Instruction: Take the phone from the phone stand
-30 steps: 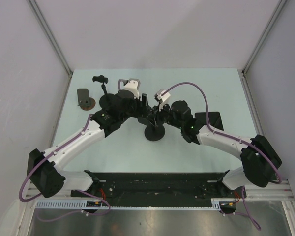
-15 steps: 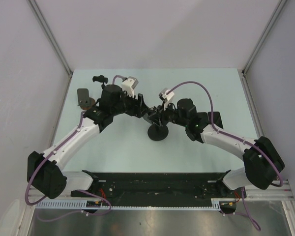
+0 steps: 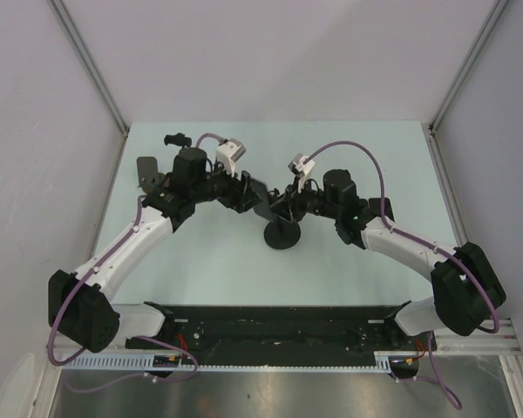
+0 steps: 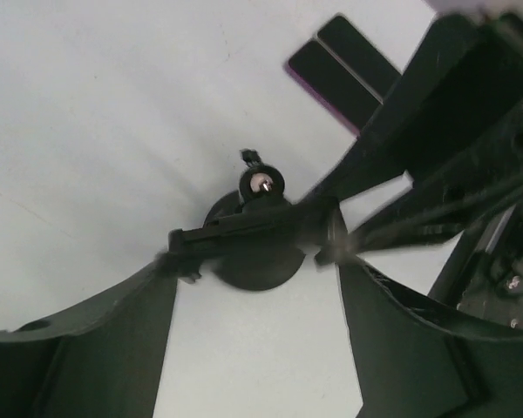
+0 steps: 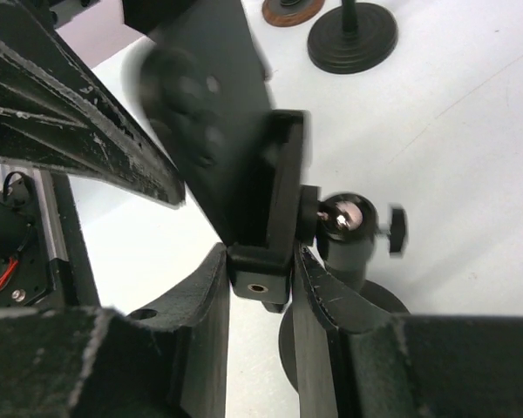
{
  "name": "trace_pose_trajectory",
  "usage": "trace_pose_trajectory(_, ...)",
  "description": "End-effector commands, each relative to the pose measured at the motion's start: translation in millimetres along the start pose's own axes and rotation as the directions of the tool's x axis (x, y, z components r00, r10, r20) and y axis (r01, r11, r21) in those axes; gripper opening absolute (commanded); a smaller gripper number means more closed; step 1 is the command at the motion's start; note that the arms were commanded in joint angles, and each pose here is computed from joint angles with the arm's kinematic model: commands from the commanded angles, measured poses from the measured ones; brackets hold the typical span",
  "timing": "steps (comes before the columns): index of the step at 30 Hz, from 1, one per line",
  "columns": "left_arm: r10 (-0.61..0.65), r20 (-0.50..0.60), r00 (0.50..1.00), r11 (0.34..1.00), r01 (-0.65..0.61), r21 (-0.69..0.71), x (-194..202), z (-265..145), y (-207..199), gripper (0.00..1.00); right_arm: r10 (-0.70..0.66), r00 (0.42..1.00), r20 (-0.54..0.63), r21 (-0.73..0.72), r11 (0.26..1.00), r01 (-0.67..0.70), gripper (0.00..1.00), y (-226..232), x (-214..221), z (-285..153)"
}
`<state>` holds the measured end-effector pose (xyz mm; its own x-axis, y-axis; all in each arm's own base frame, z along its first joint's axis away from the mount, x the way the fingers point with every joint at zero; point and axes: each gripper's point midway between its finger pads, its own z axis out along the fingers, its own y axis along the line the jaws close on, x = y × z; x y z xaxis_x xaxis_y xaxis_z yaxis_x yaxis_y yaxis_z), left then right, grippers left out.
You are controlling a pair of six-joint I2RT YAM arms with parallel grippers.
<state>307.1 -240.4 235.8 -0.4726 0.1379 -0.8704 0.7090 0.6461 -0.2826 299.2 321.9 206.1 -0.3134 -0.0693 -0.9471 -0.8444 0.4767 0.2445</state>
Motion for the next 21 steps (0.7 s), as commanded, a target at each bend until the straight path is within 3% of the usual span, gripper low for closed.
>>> trace_pose_trajectory(1, 0.185, 0.084, 0.979, 0.98, -0.178, -0.083, -35, -36, 25, 0.0, 0.072, 0.997, -0.004, 0.172, 0.983, -0.07, 0.0, -52, 3, -26)
trace_pose_trajectory(9, 0.16, 0.088, 0.983, 0.985, -0.154, -0.072, -38, -37, 24, 0.01, 0.082, 0.997, -0.005, 0.149, 0.986, -0.081, 0.0, -55, 3, -29)
trace_pose_trajectory(10, 0.151, 0.097, 0.984, 0.987, -0.145, -0.069, -41, -38, 22, 0.22, 0.083, 0.997, -0.003, 0.151, 0.985, -0.082, 0.0, -56, 2, -29)
trace_pose_trajectory(13, 0.141, 0.121, 0.983, 0.987, -0.131, -0.089, -49, -33, 11, 0.59, 0.077, 0.997, 0.005, 0.171, 0.982, -0.077, 0.0, -57, 0, -29)
trace_pose_trajectory(14, 0.128, 0.133, 0.983, 0.985, -0.111, -0.129, -52, -33, 10, 0.82, 0.076, 0.997, 0.008, 0.18, 0.981, -0.076, 0.0, -57, 0, -29)
trace_pose_trajectory(15, 0.138, 0.166, 0.976, 0.982, -0.113, -0.15, -60, -31, 7, 0.92, 0.071, 0.997, 0.011, 0.184, 0.98, -0.072, 0.0, -57, -1, -28)
trace_pose_trajectory(16, 0.136, 0.176, 0.975, 0.985, -0.114, -0.13, -58, -24, -7, 1.0, 0.068, 0.998, 0.015, 0.197, 0.978, -0.07, 0.0, -58, -2, -27)
trace_pose_trajectory(21, 0.047, 0.324, 0.945, 0.99, -0.002, -0.138, -78, -11, -23, 1.0, 0.07, 0.997, 0.039, 0.203, 0.976, -0.077, 0.0, -57, -6, -22)
